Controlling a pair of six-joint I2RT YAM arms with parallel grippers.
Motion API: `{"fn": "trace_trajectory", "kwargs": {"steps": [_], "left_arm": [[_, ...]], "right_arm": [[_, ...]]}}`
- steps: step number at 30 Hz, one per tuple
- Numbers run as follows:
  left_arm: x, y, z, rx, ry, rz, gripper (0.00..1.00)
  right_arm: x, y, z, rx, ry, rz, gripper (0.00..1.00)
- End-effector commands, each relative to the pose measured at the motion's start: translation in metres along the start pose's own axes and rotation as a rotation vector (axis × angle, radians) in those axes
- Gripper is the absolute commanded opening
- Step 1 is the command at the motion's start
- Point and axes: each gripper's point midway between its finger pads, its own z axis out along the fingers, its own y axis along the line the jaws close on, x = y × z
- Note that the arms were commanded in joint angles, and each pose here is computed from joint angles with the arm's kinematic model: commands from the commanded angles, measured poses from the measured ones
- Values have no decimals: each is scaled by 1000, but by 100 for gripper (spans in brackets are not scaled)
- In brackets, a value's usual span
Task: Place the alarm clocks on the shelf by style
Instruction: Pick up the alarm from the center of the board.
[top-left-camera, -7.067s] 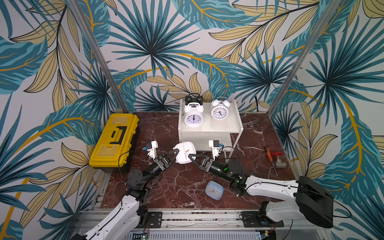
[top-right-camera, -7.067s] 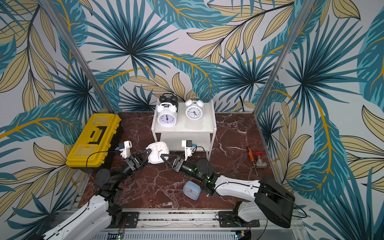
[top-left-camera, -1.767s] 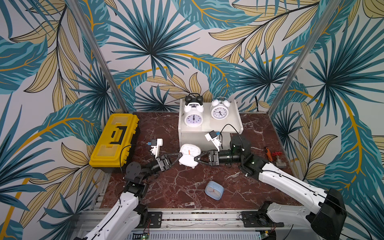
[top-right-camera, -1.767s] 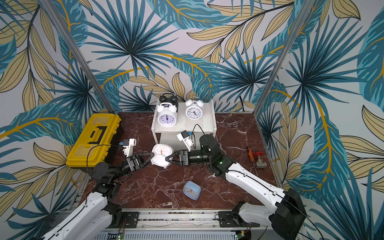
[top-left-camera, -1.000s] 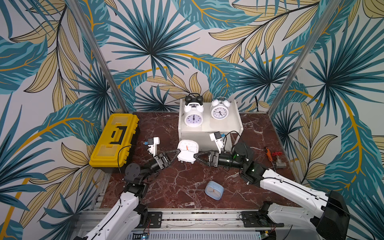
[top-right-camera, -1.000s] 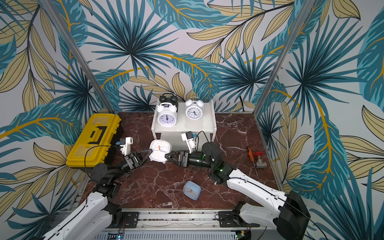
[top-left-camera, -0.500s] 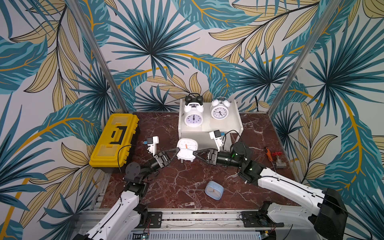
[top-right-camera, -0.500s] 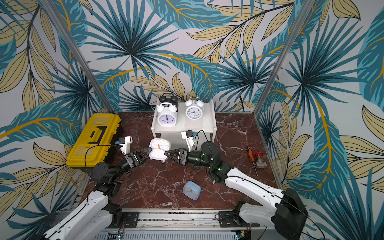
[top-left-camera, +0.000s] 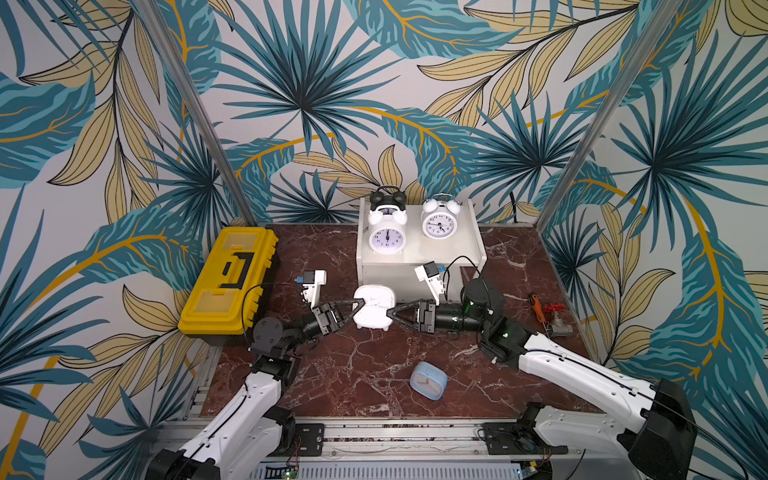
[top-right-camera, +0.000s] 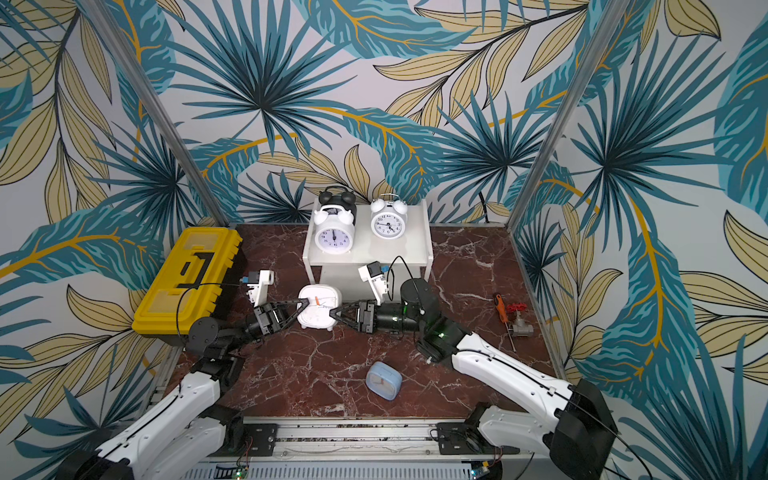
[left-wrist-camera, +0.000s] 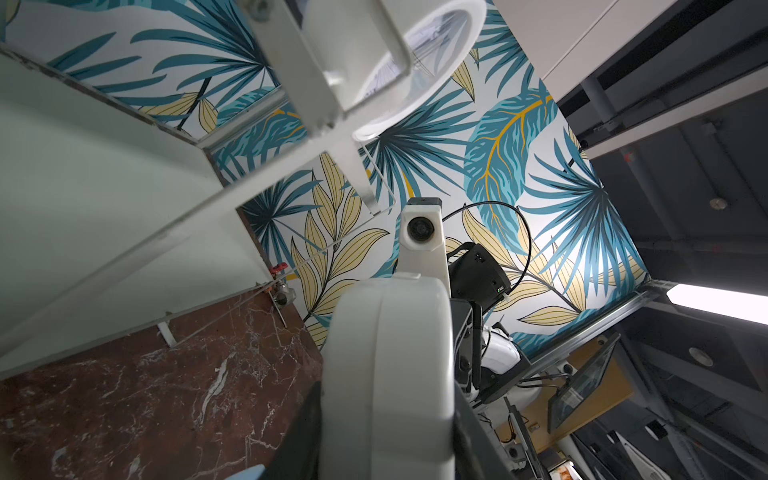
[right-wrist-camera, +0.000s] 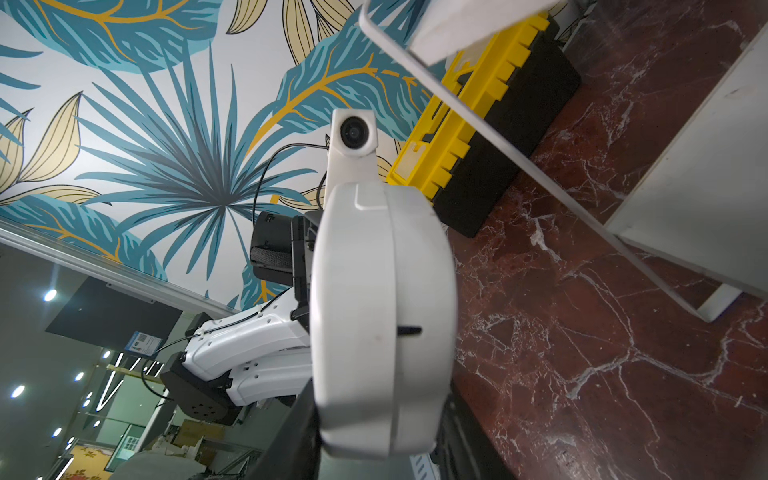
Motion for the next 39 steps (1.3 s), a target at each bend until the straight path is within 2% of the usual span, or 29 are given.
{"fn": "trace_trajectory", "kwargs": {"steps": [1,2,4,6,8,9,16,20,22,23,27,35,39], "left_arm": [[-9,-32,1,74,-7,93,28],[-9,-32,-1,76,-16,93,27],[-9,-32,-3,76,-27,90,27],[-8,-31,-3,73,-26,88,27],[-7,-32,-4,74,-19,89,27],[-6,-32,-3,74,-18,87,27],[-8,-33,-4,78,-27,91,26],[-7,-34,-4,80,-21,91,26],[-7,-33,-4,78,-19,88,26],[-7,-33,-4,78,-20,87,26],[-6,-34,-4,81,-17,88,26],[-7,-35,-4,82,-21,90,26],[-7,-36,-3,84,-15,92,26]], "right_arm": [[0,5,-4,-2,9,-31,15],[0,4,-4,2,9,-30,16],[0,4,-5,6,11,-35,25],[1,4,-8,26,15,-59,47],[3,3,-14,51,18,-101,60],[4,4,-18,62,20,-122,62],[12,-1,-20,97,75,-164,63],[8,11,-16,45,73,-174,64],[4,20,-14,5,62,-183,66],[2,26,-13,-17,54,-190,74],[0,24,-9,-8,35,-191,77],[-5,16,-1,20,3,-189,61],[-5,17,1,11,11,-182,57]]}}
